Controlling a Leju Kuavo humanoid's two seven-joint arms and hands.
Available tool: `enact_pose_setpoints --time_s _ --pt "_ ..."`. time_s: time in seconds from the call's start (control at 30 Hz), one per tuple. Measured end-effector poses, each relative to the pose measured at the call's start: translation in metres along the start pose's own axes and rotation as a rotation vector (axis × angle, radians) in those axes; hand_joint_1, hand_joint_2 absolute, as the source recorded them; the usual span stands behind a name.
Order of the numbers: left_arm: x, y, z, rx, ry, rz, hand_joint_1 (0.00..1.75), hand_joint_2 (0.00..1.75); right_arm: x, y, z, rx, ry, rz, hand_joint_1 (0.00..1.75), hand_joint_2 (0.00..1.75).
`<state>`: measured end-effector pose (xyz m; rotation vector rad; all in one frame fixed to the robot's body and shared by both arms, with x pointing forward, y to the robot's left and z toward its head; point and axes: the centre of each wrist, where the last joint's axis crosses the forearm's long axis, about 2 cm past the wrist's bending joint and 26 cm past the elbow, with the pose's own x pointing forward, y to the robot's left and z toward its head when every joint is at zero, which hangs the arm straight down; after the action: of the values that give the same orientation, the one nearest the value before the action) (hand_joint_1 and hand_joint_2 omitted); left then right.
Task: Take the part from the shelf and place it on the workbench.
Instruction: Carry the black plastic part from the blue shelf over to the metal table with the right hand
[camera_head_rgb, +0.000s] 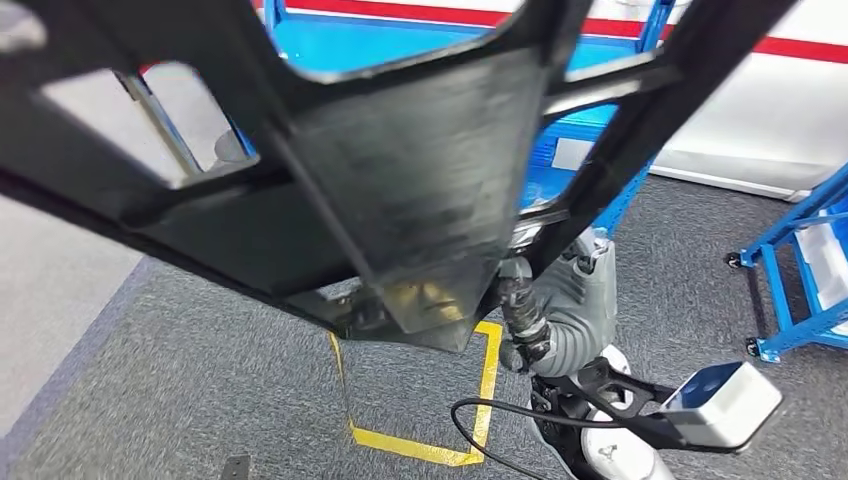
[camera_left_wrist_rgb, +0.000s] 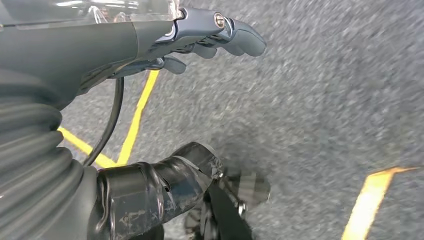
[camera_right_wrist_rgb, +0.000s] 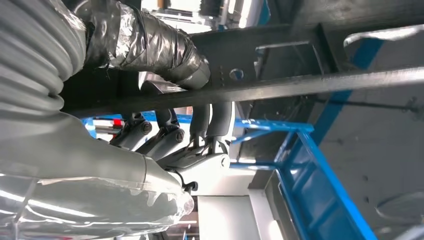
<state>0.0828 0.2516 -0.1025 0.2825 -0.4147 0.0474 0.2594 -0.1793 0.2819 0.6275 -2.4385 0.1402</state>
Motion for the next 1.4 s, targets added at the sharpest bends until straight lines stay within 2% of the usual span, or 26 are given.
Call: enact_pose_setpoints --time_s 0.53,0.7,0.93,1.2,1.4 --pt "0.0 -0.003 0.001 -0.035 -0.071 -0.071 0.0 1.75 0.008 -0.001 0.017 0.008 0.067 0.056 1.75 1.75" --pt "0.007 -0.008 0.001 -0.054 -0.103 -0.088 0.0 1.75 0.016 -0.001 0.019 0.008 0.057 0.079 1.75 1.75" --pt "0.025 -0.023 0.003 -0.129 -0.088 -0.172 0.0 1.75 0.022 0.001 0.018 0.002 0.038 0.074 1.75 1.75" --pt "0.032 -0.026 0.003 -0.122 -0.11 -0.215 0.0 1.75 0.023 0.001 0.019 0.001 0.024 0.102 1.75 1.75" --pt "0.029 -0.024 0.003 -0.115 -0.147 -0.19 0.0 1.75 0.022 -0.001 0.02 -0.003 0.015 0.047 1.75 1.75"
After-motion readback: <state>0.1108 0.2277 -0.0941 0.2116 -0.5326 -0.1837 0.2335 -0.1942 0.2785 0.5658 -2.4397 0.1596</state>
